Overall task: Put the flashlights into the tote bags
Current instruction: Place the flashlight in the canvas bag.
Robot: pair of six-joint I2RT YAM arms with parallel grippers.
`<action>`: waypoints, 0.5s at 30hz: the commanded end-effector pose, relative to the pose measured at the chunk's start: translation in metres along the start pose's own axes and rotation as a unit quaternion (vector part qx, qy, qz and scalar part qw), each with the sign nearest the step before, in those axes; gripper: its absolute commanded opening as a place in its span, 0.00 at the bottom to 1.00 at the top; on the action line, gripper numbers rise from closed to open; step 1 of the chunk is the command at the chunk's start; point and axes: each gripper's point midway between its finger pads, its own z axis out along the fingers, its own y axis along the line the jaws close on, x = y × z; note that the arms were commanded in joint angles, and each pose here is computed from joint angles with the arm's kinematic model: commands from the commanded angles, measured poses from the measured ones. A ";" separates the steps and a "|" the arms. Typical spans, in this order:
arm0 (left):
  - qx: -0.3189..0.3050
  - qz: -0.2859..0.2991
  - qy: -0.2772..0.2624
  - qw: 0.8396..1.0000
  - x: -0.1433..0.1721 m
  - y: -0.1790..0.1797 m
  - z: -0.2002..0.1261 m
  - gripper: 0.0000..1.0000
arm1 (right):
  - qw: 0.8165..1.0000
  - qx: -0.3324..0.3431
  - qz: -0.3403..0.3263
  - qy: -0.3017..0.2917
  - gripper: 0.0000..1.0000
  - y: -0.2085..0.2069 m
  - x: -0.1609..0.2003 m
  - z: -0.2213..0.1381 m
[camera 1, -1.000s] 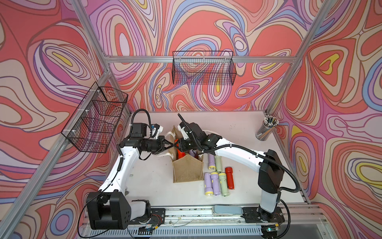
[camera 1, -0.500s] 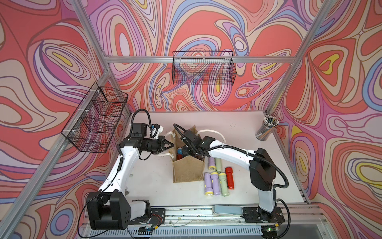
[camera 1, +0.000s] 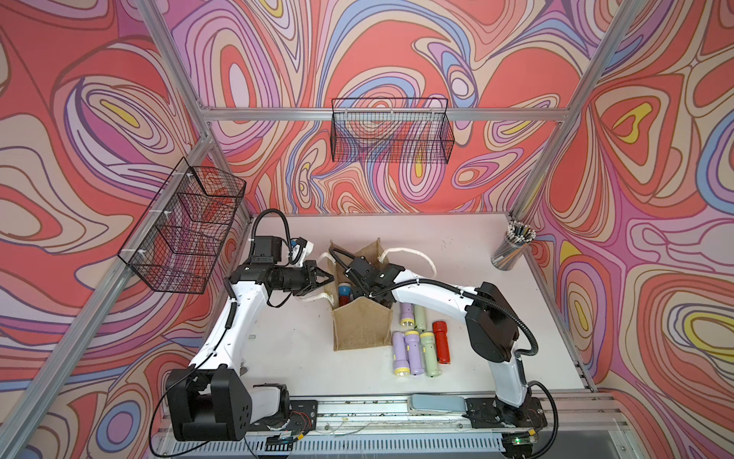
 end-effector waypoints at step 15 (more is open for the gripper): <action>0.009 0.014 -0.007 1.000 0.000 -0.007 -0.004 0.01 | 0.995 -0.098 -0.021 0.008 0.58 0.031 -0.002 -0.024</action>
